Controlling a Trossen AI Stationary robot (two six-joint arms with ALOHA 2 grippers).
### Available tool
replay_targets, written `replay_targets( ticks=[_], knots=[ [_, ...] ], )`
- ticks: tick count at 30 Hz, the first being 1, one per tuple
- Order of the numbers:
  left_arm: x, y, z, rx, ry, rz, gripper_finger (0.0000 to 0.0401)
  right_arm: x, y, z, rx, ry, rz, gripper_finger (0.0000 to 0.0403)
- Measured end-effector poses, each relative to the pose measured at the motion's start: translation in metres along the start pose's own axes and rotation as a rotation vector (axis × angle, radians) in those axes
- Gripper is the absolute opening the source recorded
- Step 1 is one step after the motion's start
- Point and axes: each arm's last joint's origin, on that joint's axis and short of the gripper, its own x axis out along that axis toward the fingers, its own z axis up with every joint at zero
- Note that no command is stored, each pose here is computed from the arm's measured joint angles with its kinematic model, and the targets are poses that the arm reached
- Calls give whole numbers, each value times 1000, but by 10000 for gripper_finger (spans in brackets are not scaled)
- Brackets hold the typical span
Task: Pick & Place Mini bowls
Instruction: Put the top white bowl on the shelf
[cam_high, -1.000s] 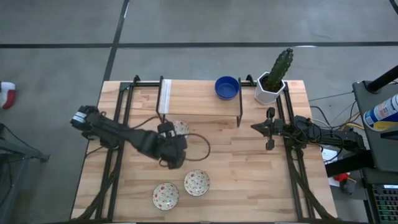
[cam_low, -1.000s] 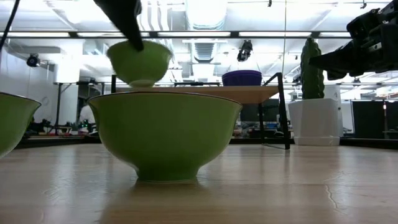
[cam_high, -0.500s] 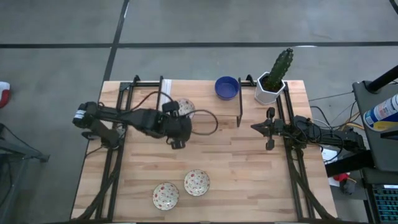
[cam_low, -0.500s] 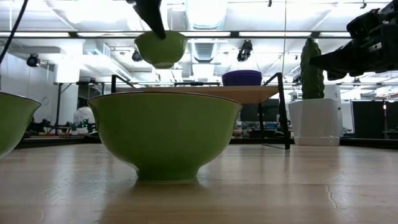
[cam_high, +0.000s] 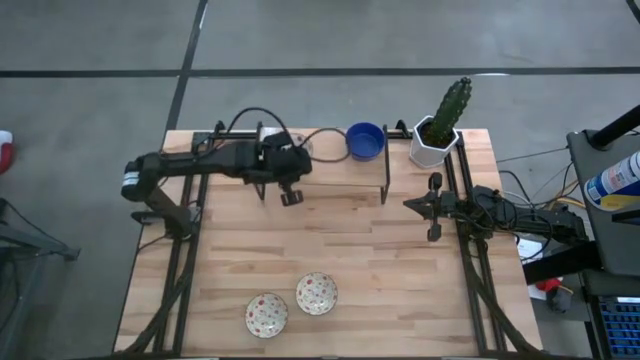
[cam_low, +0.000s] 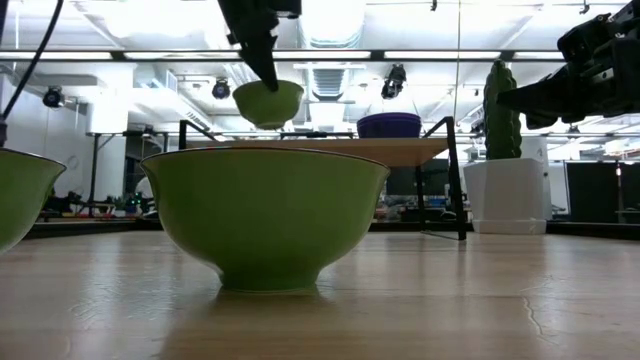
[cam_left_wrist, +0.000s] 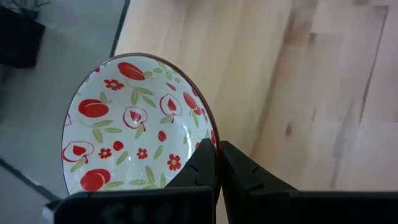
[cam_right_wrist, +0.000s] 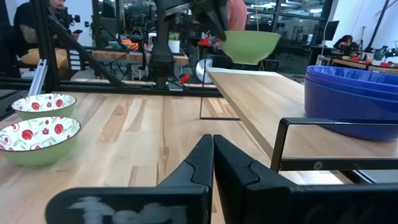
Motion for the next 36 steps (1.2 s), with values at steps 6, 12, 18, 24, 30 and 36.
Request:
replay_targets(
  ticks=[6, 12, 18, 24, 30, 36],
  knots=[
    [8, 18, -1, -8, 19, 37, 4, 0, 0, 0, -2, 0, 0, 8],
    [19, 23, -2, 11, 54, 50, 4, 0, 0, 0, -4, 0, 0, 8],
    [41, 16, 1, 43, 106, 12, 4, 0, 0, 0, 0, 0, 0, 8],
    [49, 13, 2, 55, 124, 19, 5, 0, 0, 0, 1, 0, 0, 8],
    [48, 13, 2, 50, 122, 13, 5, 0, 0, 0, 0, 0, 0, 8],
    [47, 13, 2, 47, 122, 10, 5, 0, 0, 0, 0, 0, 0, 8]
  ],
)
